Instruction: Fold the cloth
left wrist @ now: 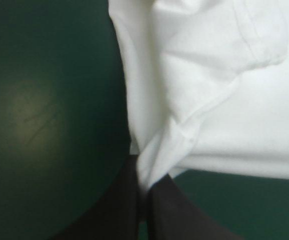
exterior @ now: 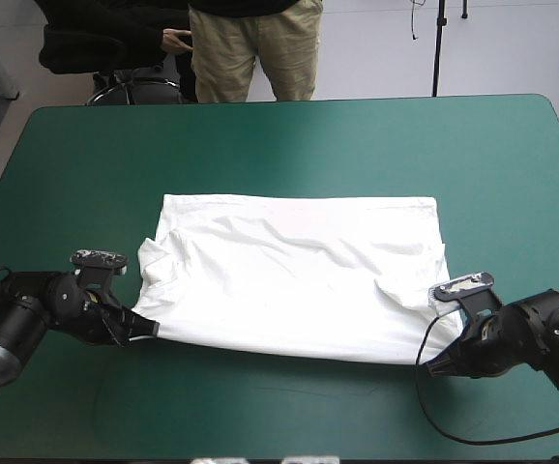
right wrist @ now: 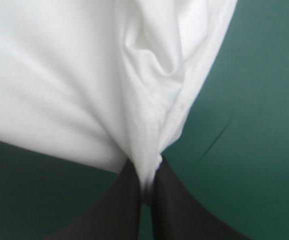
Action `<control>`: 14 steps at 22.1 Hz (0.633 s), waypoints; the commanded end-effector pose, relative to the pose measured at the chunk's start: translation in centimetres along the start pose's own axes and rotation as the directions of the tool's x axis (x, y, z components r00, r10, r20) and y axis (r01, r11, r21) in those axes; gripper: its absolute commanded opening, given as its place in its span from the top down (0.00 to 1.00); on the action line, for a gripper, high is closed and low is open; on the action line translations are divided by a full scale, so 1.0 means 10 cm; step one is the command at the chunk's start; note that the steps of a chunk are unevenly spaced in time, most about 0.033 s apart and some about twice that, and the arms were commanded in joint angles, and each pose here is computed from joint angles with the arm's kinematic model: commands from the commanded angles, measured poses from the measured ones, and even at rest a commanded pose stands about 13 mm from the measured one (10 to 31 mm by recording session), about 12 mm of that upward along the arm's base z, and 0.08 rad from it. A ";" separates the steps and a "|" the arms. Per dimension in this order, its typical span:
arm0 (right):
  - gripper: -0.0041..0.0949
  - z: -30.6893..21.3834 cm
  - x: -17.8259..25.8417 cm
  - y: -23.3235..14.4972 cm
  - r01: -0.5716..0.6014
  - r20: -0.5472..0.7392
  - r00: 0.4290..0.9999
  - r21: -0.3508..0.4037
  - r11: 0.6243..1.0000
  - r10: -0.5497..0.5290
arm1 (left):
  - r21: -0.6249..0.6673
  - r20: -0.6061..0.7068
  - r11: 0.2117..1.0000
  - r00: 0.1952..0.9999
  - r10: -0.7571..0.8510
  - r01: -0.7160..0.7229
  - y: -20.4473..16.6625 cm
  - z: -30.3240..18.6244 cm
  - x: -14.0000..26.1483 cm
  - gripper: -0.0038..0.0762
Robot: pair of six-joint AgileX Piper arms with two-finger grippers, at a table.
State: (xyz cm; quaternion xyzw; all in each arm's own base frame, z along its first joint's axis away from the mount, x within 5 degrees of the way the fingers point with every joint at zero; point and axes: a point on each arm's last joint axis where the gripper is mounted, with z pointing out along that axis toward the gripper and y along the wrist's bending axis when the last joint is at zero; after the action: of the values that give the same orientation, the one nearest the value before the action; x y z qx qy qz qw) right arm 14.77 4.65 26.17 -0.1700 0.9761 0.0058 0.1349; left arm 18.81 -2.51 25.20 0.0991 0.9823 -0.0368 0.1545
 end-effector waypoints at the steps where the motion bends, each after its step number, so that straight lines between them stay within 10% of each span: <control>1: 0.98 -0.26 -0.19 -0.05 0.009 0.151 0.988 0.044 0.999 -0.016 | -0.037 0.145 0.999 0.989 0.018 -0.013 0.02 -0.27 -0.21 0.97; 9: 0.98 -0.52 -0.96 -0.50 -0.081 0.426 0.904 0.130 0.988 0.018 | -0.062 0.415 0.998 0.910 0.012 0.015 0.08 -0.37 -0.94 0.97; 14: 0.98 -0.22 -1.57 -0.94 -0.101 0.478 0.873 -0.013 0.995 0.095 | 0.006 0.531 0.997 0.845 -0.063 0.071 0.13 -0.11 -1.61 0.97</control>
State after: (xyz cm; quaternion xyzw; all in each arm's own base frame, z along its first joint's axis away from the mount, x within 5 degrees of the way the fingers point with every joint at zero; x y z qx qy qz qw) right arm 29.17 1.71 31.26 -0.1181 0.9405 0.0407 0.3159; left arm 31.61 -3.75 29.01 0.0619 0.9343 -0.0489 0.3476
